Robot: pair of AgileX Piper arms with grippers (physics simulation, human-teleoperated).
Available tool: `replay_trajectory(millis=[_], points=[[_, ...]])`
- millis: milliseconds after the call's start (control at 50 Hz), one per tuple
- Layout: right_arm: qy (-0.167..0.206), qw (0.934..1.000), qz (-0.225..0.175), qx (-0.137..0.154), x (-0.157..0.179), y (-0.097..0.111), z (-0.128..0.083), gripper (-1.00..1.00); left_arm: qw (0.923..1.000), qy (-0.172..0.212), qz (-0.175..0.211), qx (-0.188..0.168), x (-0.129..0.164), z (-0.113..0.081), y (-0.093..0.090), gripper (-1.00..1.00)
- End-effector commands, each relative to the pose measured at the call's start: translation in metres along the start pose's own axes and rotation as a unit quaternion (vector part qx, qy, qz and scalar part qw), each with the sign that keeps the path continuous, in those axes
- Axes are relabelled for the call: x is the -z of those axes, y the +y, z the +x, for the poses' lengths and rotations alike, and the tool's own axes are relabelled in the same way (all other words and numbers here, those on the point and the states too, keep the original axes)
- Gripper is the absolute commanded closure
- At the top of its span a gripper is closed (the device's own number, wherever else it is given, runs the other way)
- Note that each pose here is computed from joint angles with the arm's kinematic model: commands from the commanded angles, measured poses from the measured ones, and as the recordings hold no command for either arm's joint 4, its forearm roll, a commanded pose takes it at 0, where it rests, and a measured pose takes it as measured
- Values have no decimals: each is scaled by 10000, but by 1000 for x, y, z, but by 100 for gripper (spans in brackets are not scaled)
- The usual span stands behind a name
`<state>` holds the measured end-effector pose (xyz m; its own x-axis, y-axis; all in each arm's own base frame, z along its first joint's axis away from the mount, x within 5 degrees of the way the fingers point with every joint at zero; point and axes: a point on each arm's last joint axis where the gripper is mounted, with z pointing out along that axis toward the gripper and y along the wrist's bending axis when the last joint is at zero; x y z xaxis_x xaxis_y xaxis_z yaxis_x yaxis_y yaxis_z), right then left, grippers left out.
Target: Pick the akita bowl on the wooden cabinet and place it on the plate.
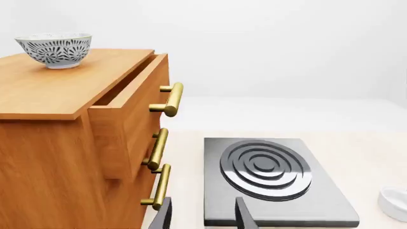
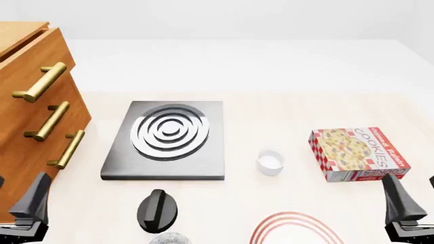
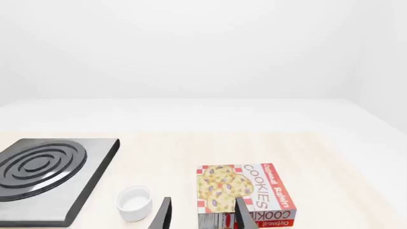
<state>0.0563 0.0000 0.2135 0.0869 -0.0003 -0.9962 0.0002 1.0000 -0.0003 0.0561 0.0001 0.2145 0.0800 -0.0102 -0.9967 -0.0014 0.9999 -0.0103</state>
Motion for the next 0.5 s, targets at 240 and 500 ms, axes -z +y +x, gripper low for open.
replay_trajectory(millis=[240, 500], points=[[1, 10000, 2, 2, 0, 0, -1, -100, 9999, 37, 26, 100, 1, -5, 0, -100], [2, 10000, 2, 0, 0, 0, -2, -100, 9993, 239, 9, 295, 0, -15, 0, -100]])
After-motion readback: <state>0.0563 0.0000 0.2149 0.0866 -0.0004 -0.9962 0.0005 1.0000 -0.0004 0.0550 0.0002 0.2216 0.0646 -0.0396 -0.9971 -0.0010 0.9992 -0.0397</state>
